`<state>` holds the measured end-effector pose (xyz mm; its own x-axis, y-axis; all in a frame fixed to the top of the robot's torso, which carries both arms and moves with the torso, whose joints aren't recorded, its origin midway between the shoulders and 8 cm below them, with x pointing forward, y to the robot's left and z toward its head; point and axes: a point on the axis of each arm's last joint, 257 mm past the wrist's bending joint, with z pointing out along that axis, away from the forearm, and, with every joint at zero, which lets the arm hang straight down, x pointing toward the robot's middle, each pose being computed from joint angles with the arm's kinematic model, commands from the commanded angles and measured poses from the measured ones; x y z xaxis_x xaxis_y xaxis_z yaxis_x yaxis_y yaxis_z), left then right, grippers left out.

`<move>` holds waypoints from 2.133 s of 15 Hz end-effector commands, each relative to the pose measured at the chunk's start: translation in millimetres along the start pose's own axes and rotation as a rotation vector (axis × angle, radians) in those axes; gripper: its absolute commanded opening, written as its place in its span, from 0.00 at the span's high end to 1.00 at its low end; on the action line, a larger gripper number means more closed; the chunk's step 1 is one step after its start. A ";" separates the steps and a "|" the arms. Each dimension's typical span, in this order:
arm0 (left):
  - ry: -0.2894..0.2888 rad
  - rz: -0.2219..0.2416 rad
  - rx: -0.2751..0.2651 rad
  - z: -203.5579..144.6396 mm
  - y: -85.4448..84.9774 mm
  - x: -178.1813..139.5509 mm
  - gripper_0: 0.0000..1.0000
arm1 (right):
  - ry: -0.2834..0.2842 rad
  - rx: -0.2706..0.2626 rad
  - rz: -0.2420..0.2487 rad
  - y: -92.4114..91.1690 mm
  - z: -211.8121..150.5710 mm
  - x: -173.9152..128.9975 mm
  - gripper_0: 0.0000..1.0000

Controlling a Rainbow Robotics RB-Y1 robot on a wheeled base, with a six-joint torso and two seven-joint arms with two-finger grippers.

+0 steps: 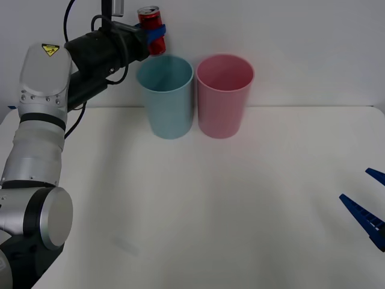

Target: Grasp the object on the table and drop it into the matching bin: aluminum can to the light blue bin, PET bottle to the pink bin.

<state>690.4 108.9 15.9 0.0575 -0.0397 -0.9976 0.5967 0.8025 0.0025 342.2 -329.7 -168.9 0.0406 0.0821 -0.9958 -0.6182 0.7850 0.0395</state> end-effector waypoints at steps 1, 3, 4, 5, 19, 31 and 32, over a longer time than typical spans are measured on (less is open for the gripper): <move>0.002 0.006 0.006 1.5 -3.4 0.7 0.77 | 0.000 0.000 0.000 0.0 0.0 0.0 0.00; 0.004 0.014 0.009 2.0 -4.5 1.6 0.00 | 0.000 0.000 0.000 0.0 0.0 0.0 0.00; 0.001 0.016 0.010 1.7 -4.7 1.2 0.00 | 0.000 0.000 0.000 0.0 0.0 0.0 0.00; -0.001 0.013 0.012 1.9 -5.6 0.7 0.00 | 0.000 0.000 0.000 0.0 0.0 0.0 0.00; -0.114 -0.031 -0.006 -76.5 19.5 9.9 0.00 | 0.000 0.000 0.000 0.0 0.0 0.0 0.00; -0.091 0.105 -0.034 -232.5 53.7 55.6 0.00 | 0.000 0.000 0.000 0.0 0.0 0.0 0.00; -0.071 0.114 -0.023 -249.6 56.7 60.5 0.00 | 0.000 0.000 0.000 0.0 0.0 0.0 0.00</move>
<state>536.4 292.1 -57.4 0.1872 -0.0015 -0.9823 0.5578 0.8233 0.1050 342.3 -329.7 -168.9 0.0406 0.0821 -0.9958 -0.6182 0.7850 0.0395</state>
